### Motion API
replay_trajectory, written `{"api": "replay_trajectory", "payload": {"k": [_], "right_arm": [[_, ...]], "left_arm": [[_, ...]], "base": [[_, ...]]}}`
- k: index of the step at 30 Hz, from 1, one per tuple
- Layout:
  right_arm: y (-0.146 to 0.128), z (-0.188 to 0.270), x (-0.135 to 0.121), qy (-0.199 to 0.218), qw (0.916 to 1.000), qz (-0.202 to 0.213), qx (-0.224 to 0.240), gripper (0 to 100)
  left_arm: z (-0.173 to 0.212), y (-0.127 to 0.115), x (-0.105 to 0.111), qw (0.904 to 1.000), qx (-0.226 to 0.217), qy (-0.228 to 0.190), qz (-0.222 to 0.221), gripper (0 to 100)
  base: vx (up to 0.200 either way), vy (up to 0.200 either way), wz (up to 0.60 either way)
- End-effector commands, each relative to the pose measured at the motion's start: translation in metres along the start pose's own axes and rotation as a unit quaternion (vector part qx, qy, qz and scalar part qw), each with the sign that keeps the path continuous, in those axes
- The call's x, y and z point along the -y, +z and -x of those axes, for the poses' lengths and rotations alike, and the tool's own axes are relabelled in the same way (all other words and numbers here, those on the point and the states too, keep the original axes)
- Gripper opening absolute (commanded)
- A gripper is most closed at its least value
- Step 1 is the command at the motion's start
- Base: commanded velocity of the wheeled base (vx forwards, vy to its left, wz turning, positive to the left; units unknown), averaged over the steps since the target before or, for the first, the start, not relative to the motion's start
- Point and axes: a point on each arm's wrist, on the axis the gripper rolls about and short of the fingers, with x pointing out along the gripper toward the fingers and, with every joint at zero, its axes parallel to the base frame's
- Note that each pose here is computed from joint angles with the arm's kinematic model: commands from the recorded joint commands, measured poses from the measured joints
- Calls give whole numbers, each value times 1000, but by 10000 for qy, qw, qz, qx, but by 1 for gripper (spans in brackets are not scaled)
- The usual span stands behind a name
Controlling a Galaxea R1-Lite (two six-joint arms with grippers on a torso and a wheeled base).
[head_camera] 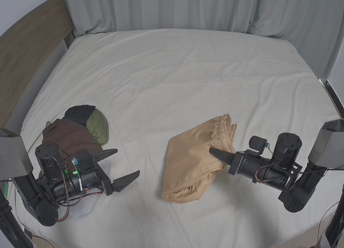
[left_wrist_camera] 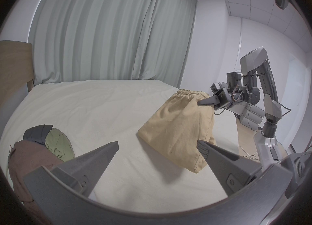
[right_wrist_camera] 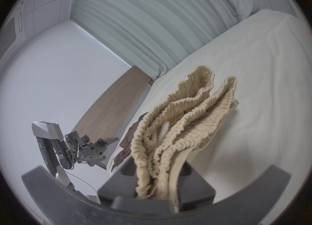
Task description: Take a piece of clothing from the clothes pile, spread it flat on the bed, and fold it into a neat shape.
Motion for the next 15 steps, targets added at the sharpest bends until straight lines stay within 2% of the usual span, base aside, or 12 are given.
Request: {"api": "replay_trajectory", "payload": {"k": [1,9,15], "right_arm": [[11,-2,4,153,9998,32,98,0],[23,-5,6,418,9989,48,197,0],[40,-17,1,633,9966,209,493,0]], "left_arm": [[0,0,0,10000,-6,12,5,100],[1,2,0,10000,35,9,-17,100],[1,2,0,10000,41,10,-20,100]], "base": [[0,0,0],[0,0,0],[0,0,0]]}}
